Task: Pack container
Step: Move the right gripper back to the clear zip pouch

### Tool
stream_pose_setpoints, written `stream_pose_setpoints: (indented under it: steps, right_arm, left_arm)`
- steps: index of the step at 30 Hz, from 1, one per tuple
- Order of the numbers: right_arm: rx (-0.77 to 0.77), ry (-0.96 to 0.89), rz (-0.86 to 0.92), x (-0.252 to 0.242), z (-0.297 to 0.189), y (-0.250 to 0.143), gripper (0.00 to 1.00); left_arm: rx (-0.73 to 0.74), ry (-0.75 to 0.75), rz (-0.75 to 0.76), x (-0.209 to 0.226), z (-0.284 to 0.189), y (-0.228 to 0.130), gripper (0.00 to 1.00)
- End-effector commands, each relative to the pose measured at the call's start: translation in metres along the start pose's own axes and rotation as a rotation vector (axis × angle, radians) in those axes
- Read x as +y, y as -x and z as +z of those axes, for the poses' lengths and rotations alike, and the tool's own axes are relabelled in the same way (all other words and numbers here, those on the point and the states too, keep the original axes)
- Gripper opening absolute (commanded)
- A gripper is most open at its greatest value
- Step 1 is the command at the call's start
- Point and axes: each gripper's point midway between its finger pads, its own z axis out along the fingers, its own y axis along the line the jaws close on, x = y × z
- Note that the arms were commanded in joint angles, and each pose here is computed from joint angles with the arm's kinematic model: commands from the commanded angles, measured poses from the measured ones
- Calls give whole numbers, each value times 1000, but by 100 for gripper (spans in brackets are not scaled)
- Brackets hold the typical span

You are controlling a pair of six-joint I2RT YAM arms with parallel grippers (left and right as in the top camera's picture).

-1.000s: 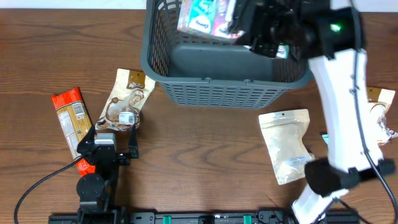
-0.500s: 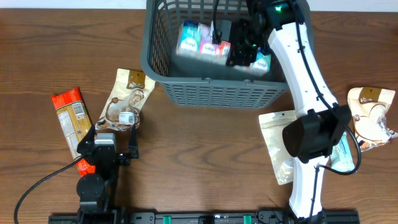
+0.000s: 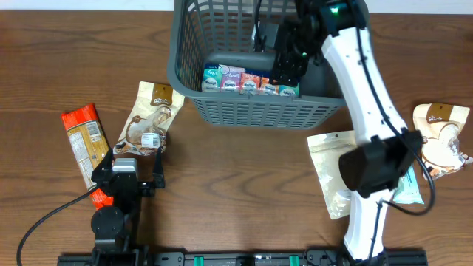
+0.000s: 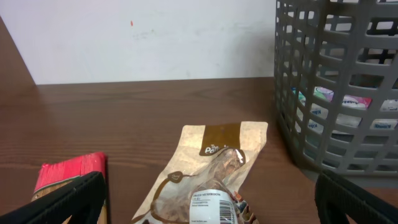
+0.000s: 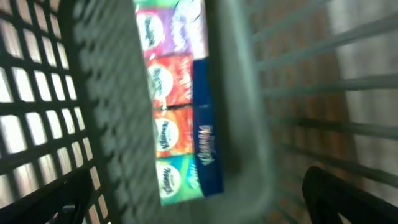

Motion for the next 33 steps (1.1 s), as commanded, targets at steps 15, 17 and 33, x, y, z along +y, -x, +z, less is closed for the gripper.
stream_pose_setpoints:
  steps: [15, 17, 33]
  right_arm:
    - [-273, -532, 995, 3, -289, -93, 99]
    - [-207, -479, 1035, 23, -280, -104, 99]
    - [-43, -324, 1155, 147, -198, -164, 99]
  left_arm:
    - [53, 2, -4, 0, 1, -16, 99]
    - [53, 2, -4, 0, 1, -16, 99]
    - [53, 2, -4, 0, 1, -16, 98]
